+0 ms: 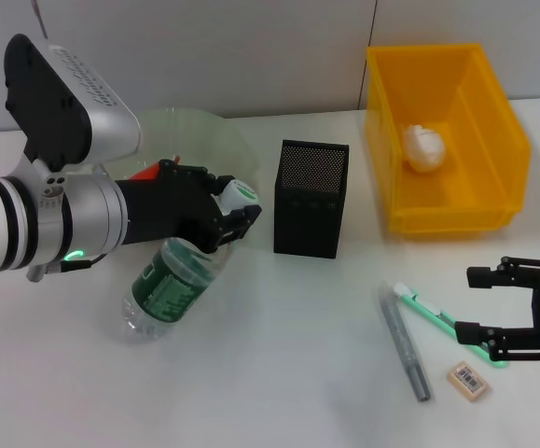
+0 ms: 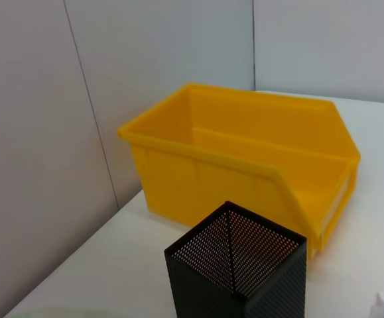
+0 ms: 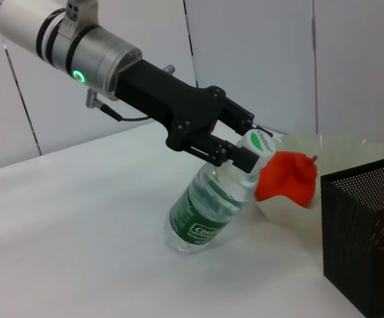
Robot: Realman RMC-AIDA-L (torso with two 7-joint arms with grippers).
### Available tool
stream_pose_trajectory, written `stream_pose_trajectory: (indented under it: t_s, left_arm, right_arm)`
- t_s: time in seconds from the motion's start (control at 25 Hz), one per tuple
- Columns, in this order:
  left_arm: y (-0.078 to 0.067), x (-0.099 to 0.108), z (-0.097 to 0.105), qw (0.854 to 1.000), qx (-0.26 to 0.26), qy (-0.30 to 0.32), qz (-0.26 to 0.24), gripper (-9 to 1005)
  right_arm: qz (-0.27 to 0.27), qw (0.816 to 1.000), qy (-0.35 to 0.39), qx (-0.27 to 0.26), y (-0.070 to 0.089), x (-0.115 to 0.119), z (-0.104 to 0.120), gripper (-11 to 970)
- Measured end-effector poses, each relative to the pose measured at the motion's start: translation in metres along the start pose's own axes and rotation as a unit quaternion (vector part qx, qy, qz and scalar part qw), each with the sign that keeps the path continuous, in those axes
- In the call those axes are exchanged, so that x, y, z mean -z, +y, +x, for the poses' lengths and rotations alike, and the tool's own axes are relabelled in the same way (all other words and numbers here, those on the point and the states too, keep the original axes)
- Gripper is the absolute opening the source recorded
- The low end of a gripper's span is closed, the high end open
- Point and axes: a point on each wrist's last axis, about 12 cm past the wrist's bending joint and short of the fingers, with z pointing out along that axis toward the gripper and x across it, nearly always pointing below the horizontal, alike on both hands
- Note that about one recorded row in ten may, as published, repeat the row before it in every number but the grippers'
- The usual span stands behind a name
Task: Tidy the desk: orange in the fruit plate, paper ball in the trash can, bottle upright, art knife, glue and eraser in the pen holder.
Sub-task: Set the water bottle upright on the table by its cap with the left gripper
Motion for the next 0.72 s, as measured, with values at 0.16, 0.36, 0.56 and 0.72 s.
stream_pose_trajectory:
  t_s: [0.16,0.36,0.56,0.72]
  left_arm:
    - [0.0015,0.0018,-0.0017,1.0,0.006,-0.008,-0.001,445]
    - [0.0031,0.0029,-0.0018,1.0,0.009,-0.011,-0.004,443]
    - [0.0032,0.0047,-0.0028,1.0,0.013,-0.027,-0.004,440]
    - [0.0041,0.0064,-0.0012,0.999,0.017,-0.034,-0.004,440]
  right_arm:
    - [-0.001,1.0,0.0,0.001,-0.0001,-0.0006,-0.0003,765]
    - [0.0,1.0,0.001,0.001,-0.0005,0.0,-0.0006,765]
    - [0.0,1.0,0.002,0.001,-0.0004,-0.0002,-0.0003,765]
    - [-0.001,1.0,0.003,0.0,-0.0002,-0.0003,0.0001,765]
